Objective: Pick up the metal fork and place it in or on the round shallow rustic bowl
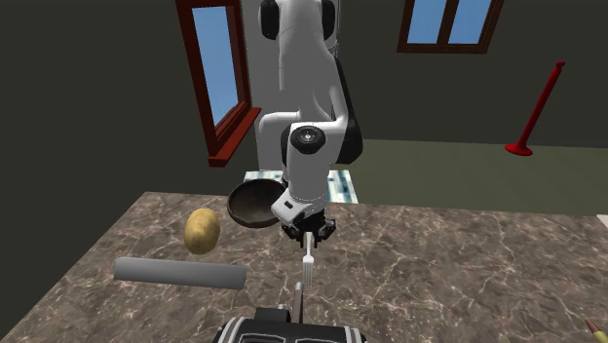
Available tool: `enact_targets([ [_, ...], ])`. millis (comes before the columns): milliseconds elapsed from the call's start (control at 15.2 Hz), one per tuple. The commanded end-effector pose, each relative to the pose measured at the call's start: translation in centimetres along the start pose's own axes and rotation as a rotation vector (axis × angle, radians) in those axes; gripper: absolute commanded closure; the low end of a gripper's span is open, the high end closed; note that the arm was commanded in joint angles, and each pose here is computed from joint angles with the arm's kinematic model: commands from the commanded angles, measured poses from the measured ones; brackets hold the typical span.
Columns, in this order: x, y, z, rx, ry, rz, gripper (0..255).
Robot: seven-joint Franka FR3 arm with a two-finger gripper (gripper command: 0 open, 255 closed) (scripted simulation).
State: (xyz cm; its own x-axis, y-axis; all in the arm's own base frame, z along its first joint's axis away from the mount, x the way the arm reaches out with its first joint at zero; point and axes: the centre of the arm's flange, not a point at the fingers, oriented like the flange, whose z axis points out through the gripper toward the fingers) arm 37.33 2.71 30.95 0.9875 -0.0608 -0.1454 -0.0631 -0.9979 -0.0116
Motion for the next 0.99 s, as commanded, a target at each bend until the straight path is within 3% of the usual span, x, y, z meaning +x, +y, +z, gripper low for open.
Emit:
enact_targets([
  [0, -0.1, 0.0, -0.5, 0.0, 0.0, 0.0, 255],
  [924, -1.1, -0.1, -7.8, 0.0, 0.0, 0.0, 255],
])
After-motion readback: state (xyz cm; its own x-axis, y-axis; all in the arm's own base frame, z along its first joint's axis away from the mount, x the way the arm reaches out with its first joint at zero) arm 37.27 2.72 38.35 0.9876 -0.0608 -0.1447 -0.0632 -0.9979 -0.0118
